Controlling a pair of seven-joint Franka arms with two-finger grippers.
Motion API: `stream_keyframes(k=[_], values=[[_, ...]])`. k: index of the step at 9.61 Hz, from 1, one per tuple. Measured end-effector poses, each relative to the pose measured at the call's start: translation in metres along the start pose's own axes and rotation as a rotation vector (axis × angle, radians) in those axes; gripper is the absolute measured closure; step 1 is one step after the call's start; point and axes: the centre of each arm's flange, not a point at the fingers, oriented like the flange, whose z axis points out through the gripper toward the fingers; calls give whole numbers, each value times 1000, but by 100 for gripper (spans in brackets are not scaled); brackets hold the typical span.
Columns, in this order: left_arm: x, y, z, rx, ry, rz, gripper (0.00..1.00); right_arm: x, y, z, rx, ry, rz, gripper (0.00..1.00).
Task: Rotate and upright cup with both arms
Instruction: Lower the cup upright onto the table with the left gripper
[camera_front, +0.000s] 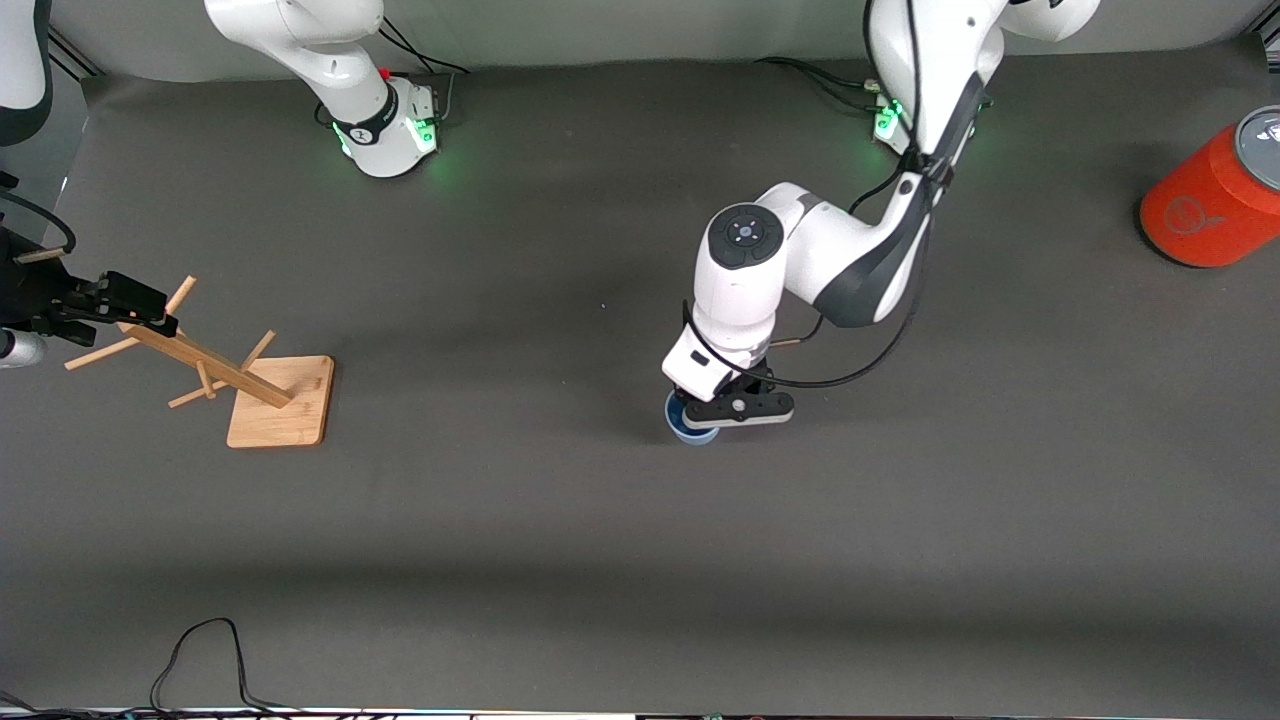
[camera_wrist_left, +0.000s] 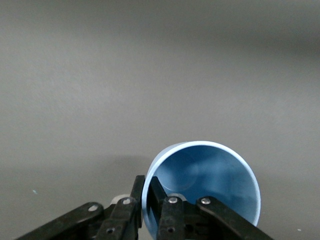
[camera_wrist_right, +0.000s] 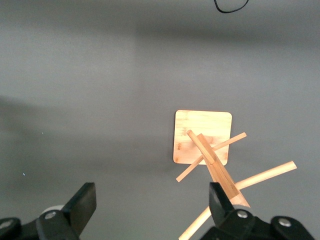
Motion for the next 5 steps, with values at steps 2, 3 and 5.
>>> stream_keyframes(k=[2,3,5], values=[[-26,5,23,17,-28,0,92,0,0,0,0,0,0,0],[-50,22,31,24,-44,2,92,0,0,0,0,0,0,0],[-89,50,51,22,-57,17,92,0,0,0,0,0,0,0]])
